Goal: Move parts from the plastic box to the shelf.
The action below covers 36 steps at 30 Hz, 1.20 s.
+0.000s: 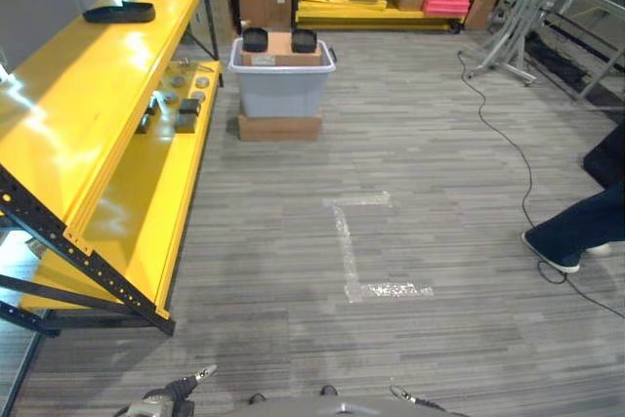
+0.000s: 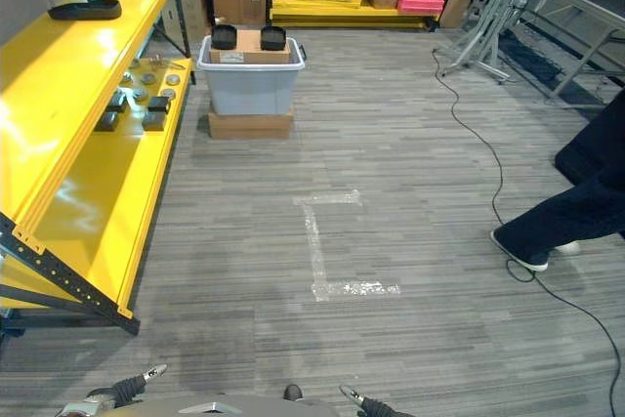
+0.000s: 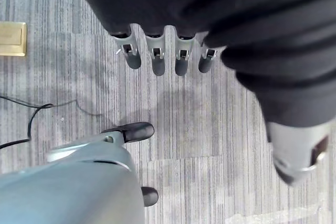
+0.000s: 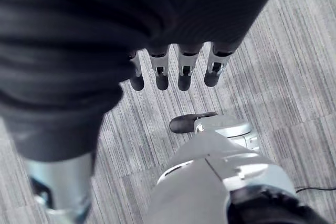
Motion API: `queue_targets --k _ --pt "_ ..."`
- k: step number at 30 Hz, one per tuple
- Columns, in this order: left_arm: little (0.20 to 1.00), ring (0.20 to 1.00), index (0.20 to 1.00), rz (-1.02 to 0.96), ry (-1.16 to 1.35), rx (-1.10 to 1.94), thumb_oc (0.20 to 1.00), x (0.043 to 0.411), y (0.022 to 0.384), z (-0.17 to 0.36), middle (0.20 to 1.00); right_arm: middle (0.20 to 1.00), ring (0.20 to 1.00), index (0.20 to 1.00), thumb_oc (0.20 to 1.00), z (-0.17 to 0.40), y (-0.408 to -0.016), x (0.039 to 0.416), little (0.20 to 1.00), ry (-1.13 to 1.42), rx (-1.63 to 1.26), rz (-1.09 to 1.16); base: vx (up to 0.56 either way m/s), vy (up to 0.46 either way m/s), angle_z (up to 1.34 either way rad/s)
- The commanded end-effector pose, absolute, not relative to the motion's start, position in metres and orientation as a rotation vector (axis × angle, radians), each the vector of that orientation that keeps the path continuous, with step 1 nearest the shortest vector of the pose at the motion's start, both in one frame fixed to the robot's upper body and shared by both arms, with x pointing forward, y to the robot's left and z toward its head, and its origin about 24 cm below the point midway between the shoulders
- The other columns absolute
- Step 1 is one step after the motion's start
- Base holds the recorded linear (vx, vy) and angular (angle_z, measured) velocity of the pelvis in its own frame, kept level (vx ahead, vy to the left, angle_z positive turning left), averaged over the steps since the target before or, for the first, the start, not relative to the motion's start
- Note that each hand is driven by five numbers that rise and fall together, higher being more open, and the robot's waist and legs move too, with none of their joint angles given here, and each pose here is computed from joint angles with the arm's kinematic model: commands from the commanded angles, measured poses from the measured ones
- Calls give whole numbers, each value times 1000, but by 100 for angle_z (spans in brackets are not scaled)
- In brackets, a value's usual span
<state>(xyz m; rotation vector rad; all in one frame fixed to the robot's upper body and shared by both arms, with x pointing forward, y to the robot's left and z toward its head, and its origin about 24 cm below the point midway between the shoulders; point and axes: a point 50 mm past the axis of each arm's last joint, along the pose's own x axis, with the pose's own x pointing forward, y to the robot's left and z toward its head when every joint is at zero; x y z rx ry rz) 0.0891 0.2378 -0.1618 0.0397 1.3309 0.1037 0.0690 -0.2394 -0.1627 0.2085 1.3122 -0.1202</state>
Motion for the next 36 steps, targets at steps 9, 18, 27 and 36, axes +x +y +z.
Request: queue_targets --k 9,18,27,36 --pt "1000 1000 1000 141 1350 90 1000 99 245 -159 1000 1000 1000 1000 1000 -160 -256 68 1000 1360 205 -201 4 -1 0" --pt "1000 1000 1000 107 1326 214 1000 101 245 -159 1000 1000 1000 1000 1000 -161 -256 62 1000 1396 206 -189 41 -2 0" --pt "1000 1000 1000 129 1206 201 1000 114 250 -153 1000 1000 1000 1000 1000 -159 -259 70 1000 1335 205 -204 14 11 0" --pt "1000 1000 1000 83 1140 207 1000 117 251 -150 1000 1000 1000 1000 1000 -152 -267 88 1000 1175 154 -202 27 29 0"
